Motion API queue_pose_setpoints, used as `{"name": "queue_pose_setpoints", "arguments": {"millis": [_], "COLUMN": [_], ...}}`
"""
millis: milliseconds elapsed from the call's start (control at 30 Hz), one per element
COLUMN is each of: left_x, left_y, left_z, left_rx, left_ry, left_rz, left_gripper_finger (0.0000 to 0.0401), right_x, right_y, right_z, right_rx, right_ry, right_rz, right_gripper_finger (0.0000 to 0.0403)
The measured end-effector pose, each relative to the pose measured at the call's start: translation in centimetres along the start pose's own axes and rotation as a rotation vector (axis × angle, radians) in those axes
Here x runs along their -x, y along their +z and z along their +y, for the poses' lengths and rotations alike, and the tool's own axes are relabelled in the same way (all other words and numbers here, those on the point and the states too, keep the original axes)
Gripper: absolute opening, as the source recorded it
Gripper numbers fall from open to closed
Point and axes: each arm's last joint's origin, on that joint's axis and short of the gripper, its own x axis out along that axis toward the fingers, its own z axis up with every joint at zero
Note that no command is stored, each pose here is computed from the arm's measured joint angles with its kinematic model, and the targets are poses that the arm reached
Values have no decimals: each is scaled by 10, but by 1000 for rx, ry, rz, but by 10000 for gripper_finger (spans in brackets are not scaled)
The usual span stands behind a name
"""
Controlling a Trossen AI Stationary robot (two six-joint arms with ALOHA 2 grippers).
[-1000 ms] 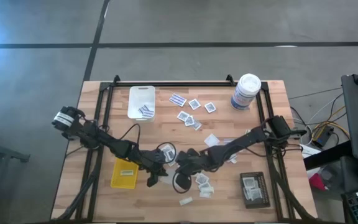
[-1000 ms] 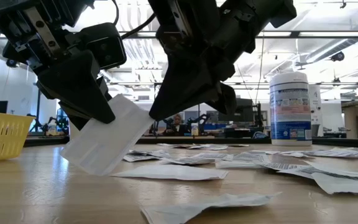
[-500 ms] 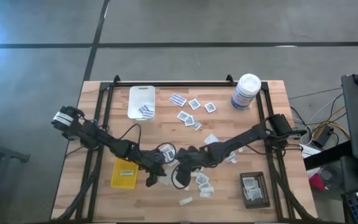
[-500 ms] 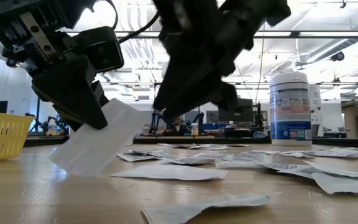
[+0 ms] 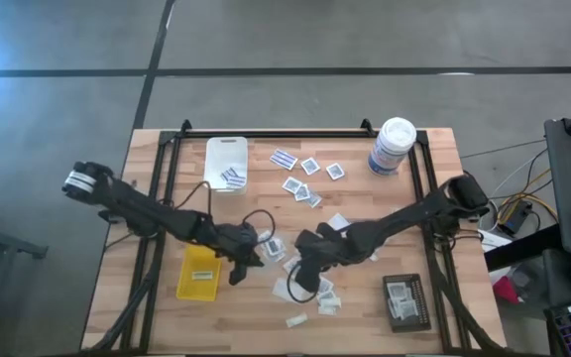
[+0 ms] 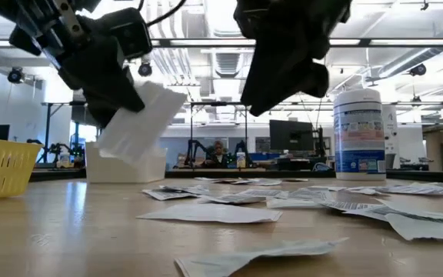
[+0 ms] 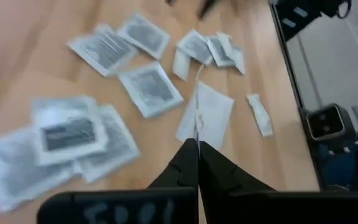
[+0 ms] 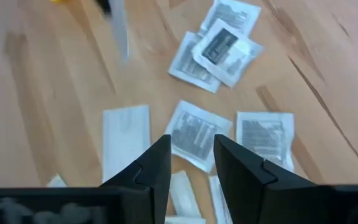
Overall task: Pick & Place First Aid Supplies
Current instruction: Put the blue bandage into the white bin
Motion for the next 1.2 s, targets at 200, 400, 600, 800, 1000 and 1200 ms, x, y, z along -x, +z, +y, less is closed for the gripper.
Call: {"name": "queue_pose_setpoints", "arguments": {"millis": [200,400,600,800,1000,1200], "left_x": [30,59,86,107,122,133], "left_y": [10,17,24,31,38,37], "left_z": [8,17,30,46,72,101], "left_rx": [-26,-30,-5,13,48,128], "left_ry": [144,283,455,585,740,888], "left_rz": [-51,-119,-209,-290,-314,-270], "left_gripper_finger": [0,0,0,0,0,0], "right_x": [-2,-3,-3,-3,-5,-7], "right_y": [-13,-24,-29,-32,-35,-38], "right_z": [2,3,4,5,3,-1], "right_rx": [18,18,31,31,16,-23], "right_ry": [-17,-24,-47,-57,-79,-101], "right_rz": [10,27,8,-7,-18,-25], "right_gripper_finger": [105,95,85,75,69,70]}}
